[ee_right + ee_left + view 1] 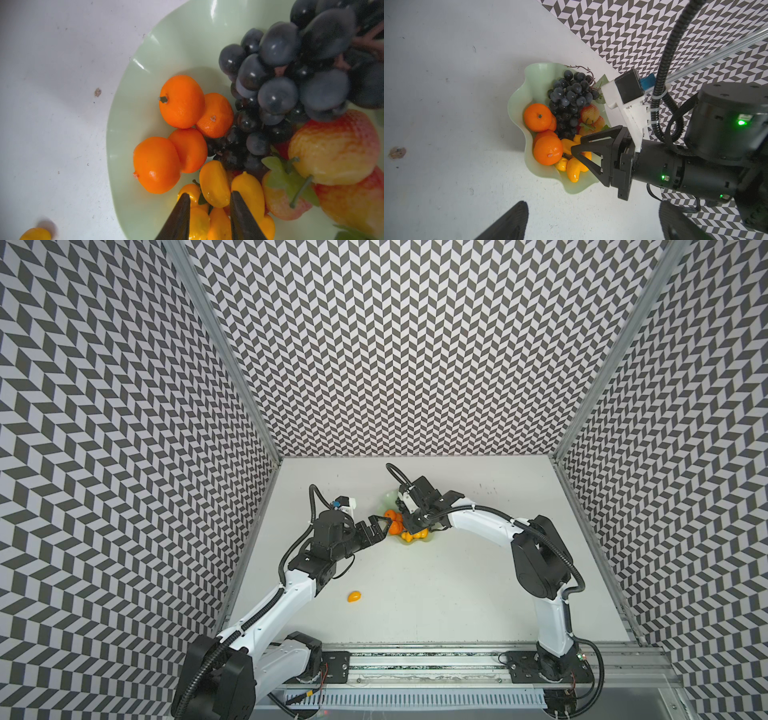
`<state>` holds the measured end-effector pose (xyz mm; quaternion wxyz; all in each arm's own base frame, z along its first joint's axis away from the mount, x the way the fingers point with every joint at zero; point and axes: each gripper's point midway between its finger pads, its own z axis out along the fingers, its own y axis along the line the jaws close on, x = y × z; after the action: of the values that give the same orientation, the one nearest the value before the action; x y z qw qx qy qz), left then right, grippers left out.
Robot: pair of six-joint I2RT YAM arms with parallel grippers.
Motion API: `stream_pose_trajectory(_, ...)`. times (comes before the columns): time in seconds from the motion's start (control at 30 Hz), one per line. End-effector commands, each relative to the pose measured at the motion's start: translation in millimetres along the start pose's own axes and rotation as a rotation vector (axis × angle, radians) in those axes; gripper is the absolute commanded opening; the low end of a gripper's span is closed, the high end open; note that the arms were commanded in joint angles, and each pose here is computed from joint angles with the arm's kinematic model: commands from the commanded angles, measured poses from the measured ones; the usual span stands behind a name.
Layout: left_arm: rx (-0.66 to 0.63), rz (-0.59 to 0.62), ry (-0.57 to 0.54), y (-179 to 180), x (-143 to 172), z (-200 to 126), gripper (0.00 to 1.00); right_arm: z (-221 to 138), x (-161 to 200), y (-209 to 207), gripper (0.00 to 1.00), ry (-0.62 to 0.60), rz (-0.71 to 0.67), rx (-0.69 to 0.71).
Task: Arrange fruit in a fruit bowl
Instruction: Place the fruit in the fruit bowl, then pick up the fruit from the bottom-left of the table.
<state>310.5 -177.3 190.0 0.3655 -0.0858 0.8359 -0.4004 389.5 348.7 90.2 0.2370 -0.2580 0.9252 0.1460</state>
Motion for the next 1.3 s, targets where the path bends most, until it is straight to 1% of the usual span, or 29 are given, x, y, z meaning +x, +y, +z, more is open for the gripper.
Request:
stream_pose_trajectory(0.0, -0.055, 0.009, -0.012, 4, -1, -11, 1.0, -37, -21, 13, 0.34, -0.095, -0.007, -0.042)
stream_pose_trajectory(0.17, -0.19, -0.019, -0.012, 21, 0, -29, 1.0, -62, -14, 45, 0.34, -0.161, -0.029, -0.137)
stream_pose_trajectory(0.27, -0.253, -0.026, -0.005, 30, 4, -44, 1.0, -71, -1, 71, 0.35, -0.182, -0.067, -0.19)
stream_pose_trajectory(0.33, -0.285, -0.04, -0.017, 36, 5, -57, 1.0, -74, 11, 90, 0.37, -0.195, -0.105, -0.233)
stream_pose_trajectory(0.4, -0.302, -0.056, -0.035, 41, 5, -70, 1.0, -75, 21, 110, 0.38, -0.2, -0.152, -0.286)
stream_pose_trajectory(0.53, -0.337, -0.087, -0.076, 52, -1, -95, 1.0, -73, 38, 144, 0.38, -0.217, -0.237, -0.35)
stream_pose_trajectory(0.6, -0.352, -0.1, -0.099, 57, -3, -105, 1.0, -76, 38, 156, 0.38, -0.262, -0.257, -0.374)
stream_pose_trajectory(0.67, -0.362, -0.114, -0.11, 60, -3, -112, 1.0, -81, 39, 168, 0.4, -0.328, -0.289, -0.409)
stream_pose_trajectory(0.7, -0.366, -0.121, -0.114, 62, -2, -115, 1.0, -84, 41, 174, 0.41, -0.353, -0.311, -0.45)
stream_pose_trajectory(0.8, -0.376, -0.137, -0.119, 65, 1, -121, 1.0, -84, 49, 189, 0.43, -0.393, -0.39, -0.521)
stream_pose_trajectory(0.93, -0.395, -0.16, -0.123, 72, 3, -126, 1.0, -79, 60, 201, 0.45, -0.463, -0.519, -0.555)
stream_pose_trajectory(1.03, -0.408, -0.174, -0.129, 75, 2, -131, 1.0, -69, 69, 206, 0.47, -0.458, -0.606, -0.578)
stream_pose_trajectory(1.1, -0.416, -0.18, -0.143, 77, -1, -135, 1.0, -58, 78, 211, 0.48, -0.42, -0.67, -0.602)
stream_pose_trajectory(1.2, -0.423, -0.191, -0.159, 82, -4, -139, 1.0, -41, 87, 215, 0.51, -0.365, -0.72, -0.626)
stream_pose_trajectory(1.27, -0.426, -0.204, -0.156, 85, -2, -139, 1.0, -33, 93, 220, 0.51, -0.332, -0.746, -0.648)
